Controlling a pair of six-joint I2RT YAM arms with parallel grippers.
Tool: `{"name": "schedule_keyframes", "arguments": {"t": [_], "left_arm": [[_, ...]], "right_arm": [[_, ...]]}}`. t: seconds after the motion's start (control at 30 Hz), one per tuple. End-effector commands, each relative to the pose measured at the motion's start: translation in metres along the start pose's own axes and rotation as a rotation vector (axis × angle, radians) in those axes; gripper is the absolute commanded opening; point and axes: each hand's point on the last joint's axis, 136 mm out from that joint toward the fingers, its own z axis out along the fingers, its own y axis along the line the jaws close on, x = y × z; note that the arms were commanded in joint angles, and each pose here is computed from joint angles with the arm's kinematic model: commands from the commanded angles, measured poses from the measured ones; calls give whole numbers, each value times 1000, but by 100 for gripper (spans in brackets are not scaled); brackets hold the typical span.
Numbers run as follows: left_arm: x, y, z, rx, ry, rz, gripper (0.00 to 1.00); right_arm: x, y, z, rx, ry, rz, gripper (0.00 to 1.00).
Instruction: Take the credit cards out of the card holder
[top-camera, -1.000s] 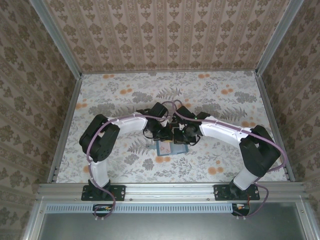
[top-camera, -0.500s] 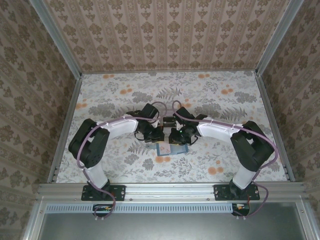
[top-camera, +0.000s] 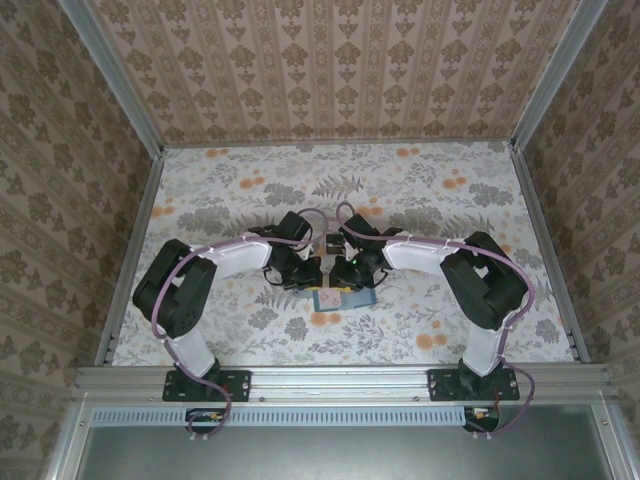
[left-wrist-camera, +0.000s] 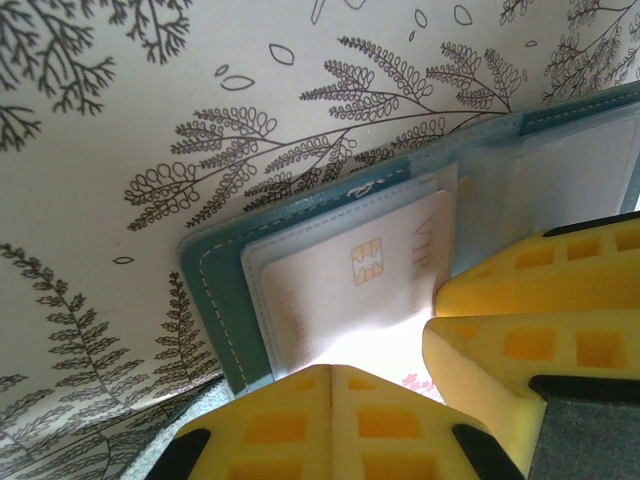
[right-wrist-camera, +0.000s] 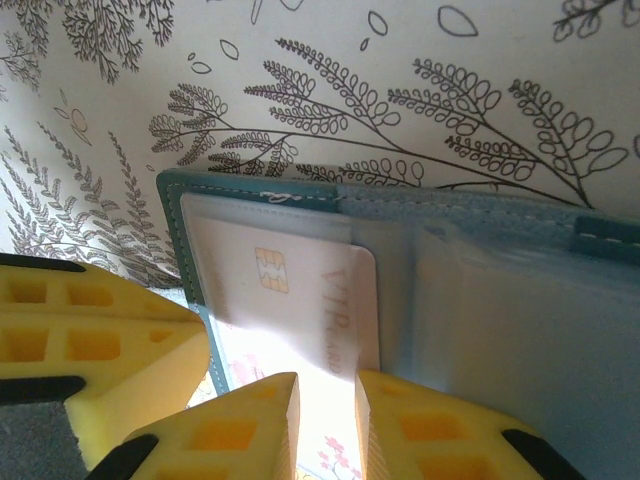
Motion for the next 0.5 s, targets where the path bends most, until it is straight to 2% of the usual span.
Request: {"name": "schedule_keyframes", "arguments": {"t": [0.0, 0.3, 0.47], "left_arm": [[6, 12, 4, -40, 22, -11, 1], [10, 24, 5, -92, 31, -10, 0], [13, 34, 11, -125, 47, -15, 0]], "right_arm": [[-3, 0, 3, 5, 9, -5, 24], [-1, -24, -1, 140, 2, -22, 25], [-2, -24, -9, 159, -8, -38, 26]]}}
